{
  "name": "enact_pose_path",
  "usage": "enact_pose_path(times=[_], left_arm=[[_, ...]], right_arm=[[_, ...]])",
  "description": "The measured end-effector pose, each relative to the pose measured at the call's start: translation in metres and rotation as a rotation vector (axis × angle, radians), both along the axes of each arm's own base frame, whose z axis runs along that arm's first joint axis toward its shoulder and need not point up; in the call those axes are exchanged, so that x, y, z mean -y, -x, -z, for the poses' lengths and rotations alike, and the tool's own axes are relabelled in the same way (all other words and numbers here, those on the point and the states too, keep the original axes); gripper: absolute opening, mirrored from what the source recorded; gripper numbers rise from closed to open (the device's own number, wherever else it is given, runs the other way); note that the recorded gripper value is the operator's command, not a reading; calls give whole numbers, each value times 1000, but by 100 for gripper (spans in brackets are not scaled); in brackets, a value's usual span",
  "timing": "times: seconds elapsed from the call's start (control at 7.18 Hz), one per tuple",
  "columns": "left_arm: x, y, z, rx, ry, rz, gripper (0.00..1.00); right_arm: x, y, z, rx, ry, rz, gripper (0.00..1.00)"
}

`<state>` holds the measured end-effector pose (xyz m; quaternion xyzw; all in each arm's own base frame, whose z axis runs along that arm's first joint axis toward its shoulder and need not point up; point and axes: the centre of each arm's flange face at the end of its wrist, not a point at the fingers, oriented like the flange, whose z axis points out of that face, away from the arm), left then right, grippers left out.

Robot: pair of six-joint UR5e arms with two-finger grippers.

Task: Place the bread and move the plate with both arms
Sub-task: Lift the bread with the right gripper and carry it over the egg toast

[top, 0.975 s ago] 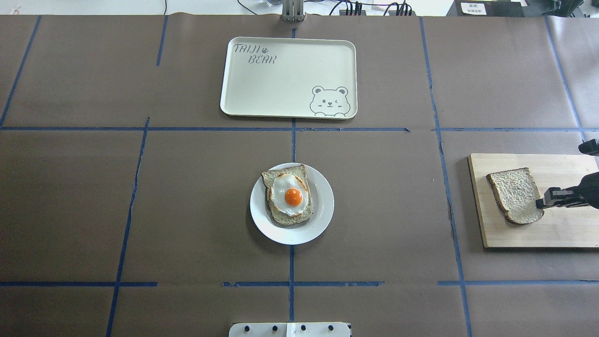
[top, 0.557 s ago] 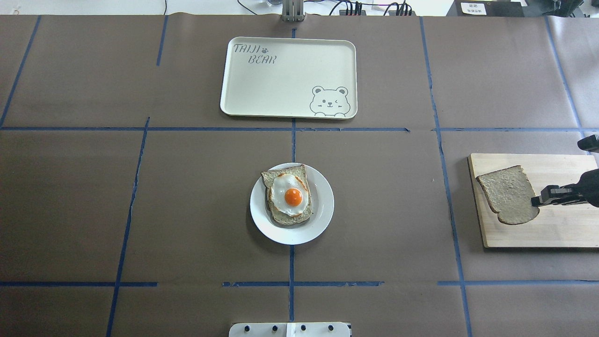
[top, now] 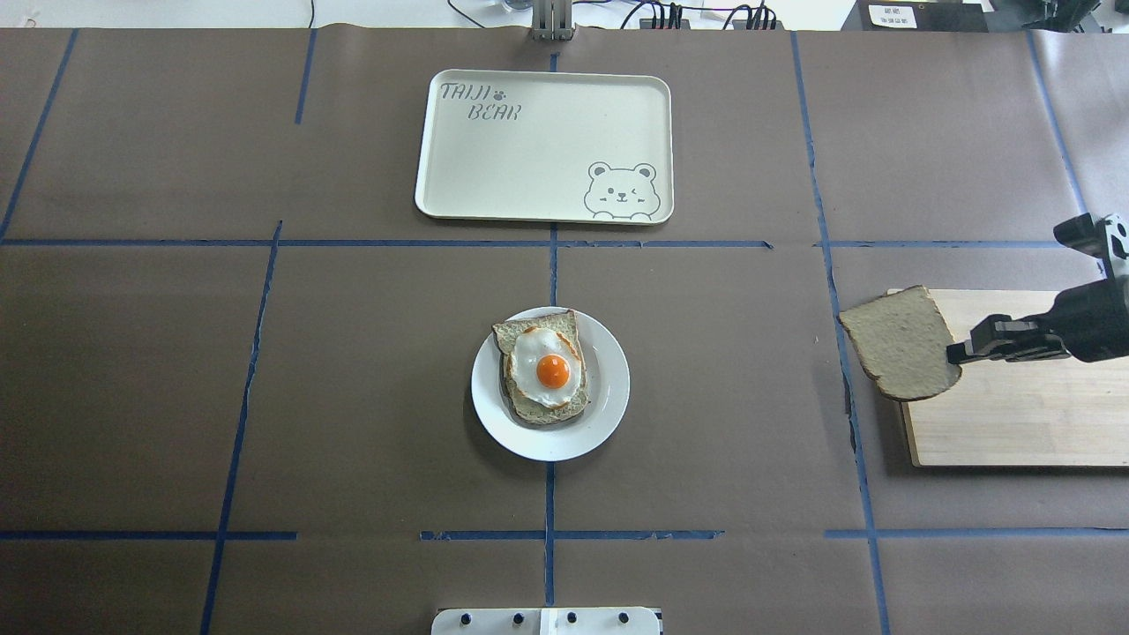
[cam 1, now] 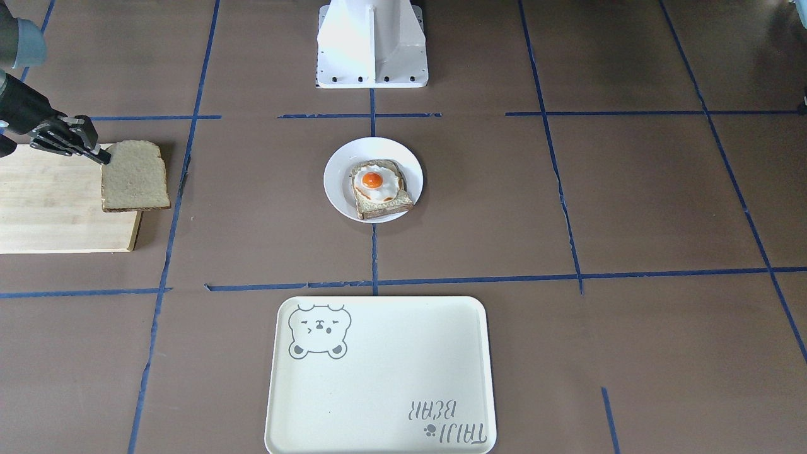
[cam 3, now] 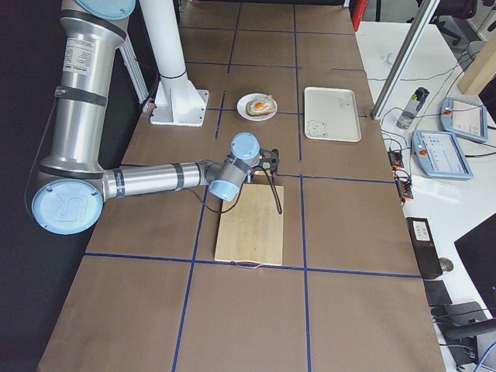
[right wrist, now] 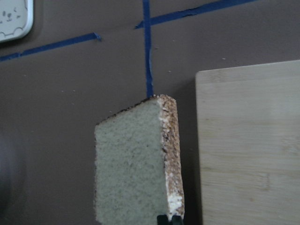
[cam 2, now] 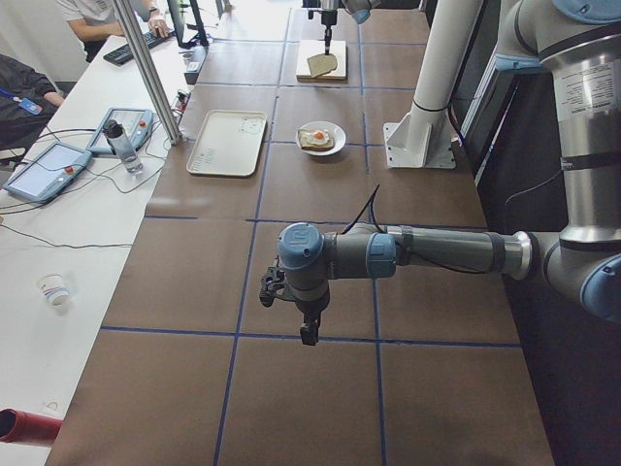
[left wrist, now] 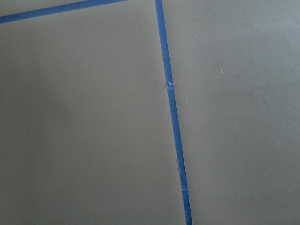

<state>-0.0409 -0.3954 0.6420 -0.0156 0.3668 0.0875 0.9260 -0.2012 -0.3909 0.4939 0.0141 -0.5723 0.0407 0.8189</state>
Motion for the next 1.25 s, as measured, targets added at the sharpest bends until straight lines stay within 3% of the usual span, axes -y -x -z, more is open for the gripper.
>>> enact_pose_path(times=[0.14,0.56,0.97,1.25], left_arm=[[0,0,0,0,0,0,100],[0,0,0,0,1,0,100],[0,0,-1,1,2,0,100],[0,0,-1,1,2,-1,100]], right_arm=[[15,18,35,51,8,-8,0],[36,104,129,162,-77,53,2],[14,217,194,208,-185,-2,0],[10,268,225,235,-199,-21,0]])
